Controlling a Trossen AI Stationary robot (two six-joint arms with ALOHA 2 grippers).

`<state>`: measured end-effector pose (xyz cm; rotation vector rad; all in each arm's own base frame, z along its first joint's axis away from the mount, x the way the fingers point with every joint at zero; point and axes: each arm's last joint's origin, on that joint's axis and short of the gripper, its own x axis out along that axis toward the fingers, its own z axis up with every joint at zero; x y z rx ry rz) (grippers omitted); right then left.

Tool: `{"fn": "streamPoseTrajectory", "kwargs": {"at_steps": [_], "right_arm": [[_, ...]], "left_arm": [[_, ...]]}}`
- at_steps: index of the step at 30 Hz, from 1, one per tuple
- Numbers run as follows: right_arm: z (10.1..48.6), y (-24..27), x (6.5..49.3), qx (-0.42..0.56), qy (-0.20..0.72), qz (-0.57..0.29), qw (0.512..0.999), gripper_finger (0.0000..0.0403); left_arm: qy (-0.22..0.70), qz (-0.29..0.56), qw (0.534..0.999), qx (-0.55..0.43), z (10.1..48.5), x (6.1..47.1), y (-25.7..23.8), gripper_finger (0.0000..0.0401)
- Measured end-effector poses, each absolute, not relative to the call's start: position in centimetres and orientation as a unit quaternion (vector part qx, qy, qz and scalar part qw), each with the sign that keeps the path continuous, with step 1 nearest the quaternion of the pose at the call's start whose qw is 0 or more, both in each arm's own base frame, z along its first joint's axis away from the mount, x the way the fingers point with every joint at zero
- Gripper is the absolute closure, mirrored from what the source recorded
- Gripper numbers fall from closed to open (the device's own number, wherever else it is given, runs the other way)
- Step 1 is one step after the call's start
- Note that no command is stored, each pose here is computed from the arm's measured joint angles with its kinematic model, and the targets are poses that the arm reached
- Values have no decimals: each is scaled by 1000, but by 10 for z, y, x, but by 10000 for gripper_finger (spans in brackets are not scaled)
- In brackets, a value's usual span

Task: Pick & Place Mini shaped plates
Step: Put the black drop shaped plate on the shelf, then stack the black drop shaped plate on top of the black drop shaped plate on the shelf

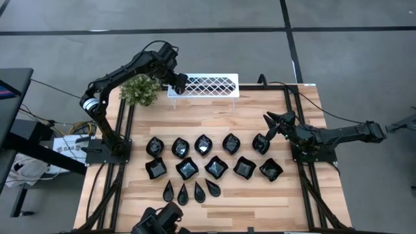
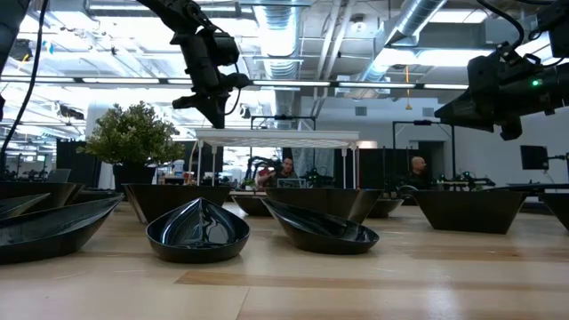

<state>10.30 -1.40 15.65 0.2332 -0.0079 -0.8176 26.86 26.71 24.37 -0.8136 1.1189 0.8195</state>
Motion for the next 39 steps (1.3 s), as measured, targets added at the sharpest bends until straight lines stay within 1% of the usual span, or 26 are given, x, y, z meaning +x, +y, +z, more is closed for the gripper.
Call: {"fn": "streamPoseTrajectory", "kwargs": {"at_steps": [6, 11, 14, 19, 24, 26, 30, 36, 39], "right_arm": [[156, -14, 103, 113, -4, -397, 911, 284], [157, -14, 103, 113, -4, -397, 911, 284], [157, -14, 103, 113, -4, -397, 911, 284], [157, -14, 103, 113, -4, -397, 911, 284], [157, -14, 103, 114, -5, -397, 911, 284], [157, -14, 103, 114, -4, -396, 911, 284], [157, -14, 103, 114, -5, -397, 911, 284], [157, -14, 103, 114, -5, -396, 911, 284], [157, -14, 103, 114, -5, -396, 911, 284]], "left_arm": [[496, 368, 697, -364, 252, 266, 263, 341], [466, 368, 720, -360, 289, 254, 243, 334], [455, 356, 737, -350, 319, 245, 216, 335], [436, 308, 779, -328, 362, 238, 152, 338], [420, 245, 822, -296, 388, 233, 82, 339], [420, 235, 825, -296, 387, 228, 58, 339], [440, 239, 803, -323, 366, 213, 22, 339], [487, 257, 744, -379, 311, 190, -15, 339], [496, 249, 716, -424, 285, 185, -32, 339]]}}
